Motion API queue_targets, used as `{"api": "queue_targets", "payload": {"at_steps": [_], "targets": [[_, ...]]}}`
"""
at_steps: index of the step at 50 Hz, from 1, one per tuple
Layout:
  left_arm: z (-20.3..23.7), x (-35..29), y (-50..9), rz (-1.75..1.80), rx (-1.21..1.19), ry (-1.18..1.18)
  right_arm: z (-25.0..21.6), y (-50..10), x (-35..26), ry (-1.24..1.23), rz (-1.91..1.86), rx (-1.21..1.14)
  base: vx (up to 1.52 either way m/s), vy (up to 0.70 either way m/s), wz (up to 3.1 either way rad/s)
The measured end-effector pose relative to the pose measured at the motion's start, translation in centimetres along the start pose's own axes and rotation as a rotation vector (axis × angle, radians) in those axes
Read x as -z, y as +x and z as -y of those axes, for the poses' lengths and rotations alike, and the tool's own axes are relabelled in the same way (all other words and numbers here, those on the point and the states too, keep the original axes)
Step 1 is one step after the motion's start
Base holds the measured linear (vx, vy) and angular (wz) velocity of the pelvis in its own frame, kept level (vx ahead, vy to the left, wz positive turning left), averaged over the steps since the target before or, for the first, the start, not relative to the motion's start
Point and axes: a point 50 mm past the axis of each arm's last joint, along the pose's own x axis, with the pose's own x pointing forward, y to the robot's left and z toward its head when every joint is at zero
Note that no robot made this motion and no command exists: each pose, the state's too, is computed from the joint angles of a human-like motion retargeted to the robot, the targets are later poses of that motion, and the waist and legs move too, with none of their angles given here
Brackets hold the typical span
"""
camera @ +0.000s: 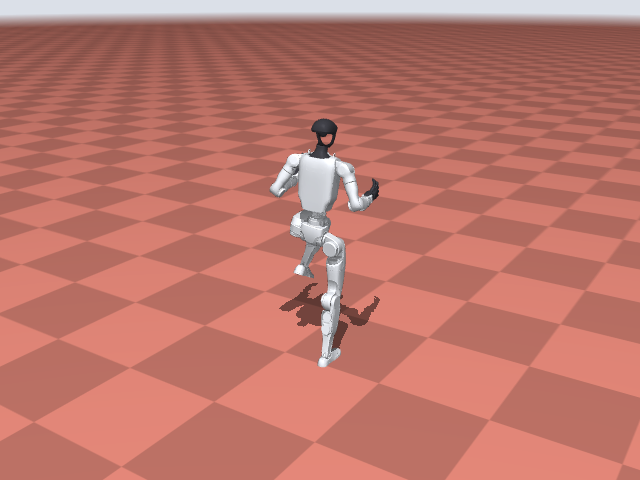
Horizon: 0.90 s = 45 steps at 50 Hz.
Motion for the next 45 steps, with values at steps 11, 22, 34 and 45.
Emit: {"api": "queue_targets", "payload": {"at_steps": [11,22,34,45], "targets": [[-3.3,0.9,-8.7,-0.546,0.174,0.253,-5.8,-2.1,-14.8,0.357,0.652,-0.382,0.10,0.07,-0.27],[7.6,0.4,6.5,0.288,0.178,0.149,-2.1,-3.6,-3.8,-0.056,0.162,-0.138,-0.17,0.15,0.08],[7.9,-6.4,4.9,0.538,0.238,-0.061,2.9,-11.5,-0.9,-0.190,-0.324,-0.264,0.16,-0.06,0.11],[-3.2,2.5,-5.3,-0.304,-0.144,-0.048,-6.1,5.4,-10.2,0.239,0.456,-0.164,-0.09,-0.08,-0.72]]}}
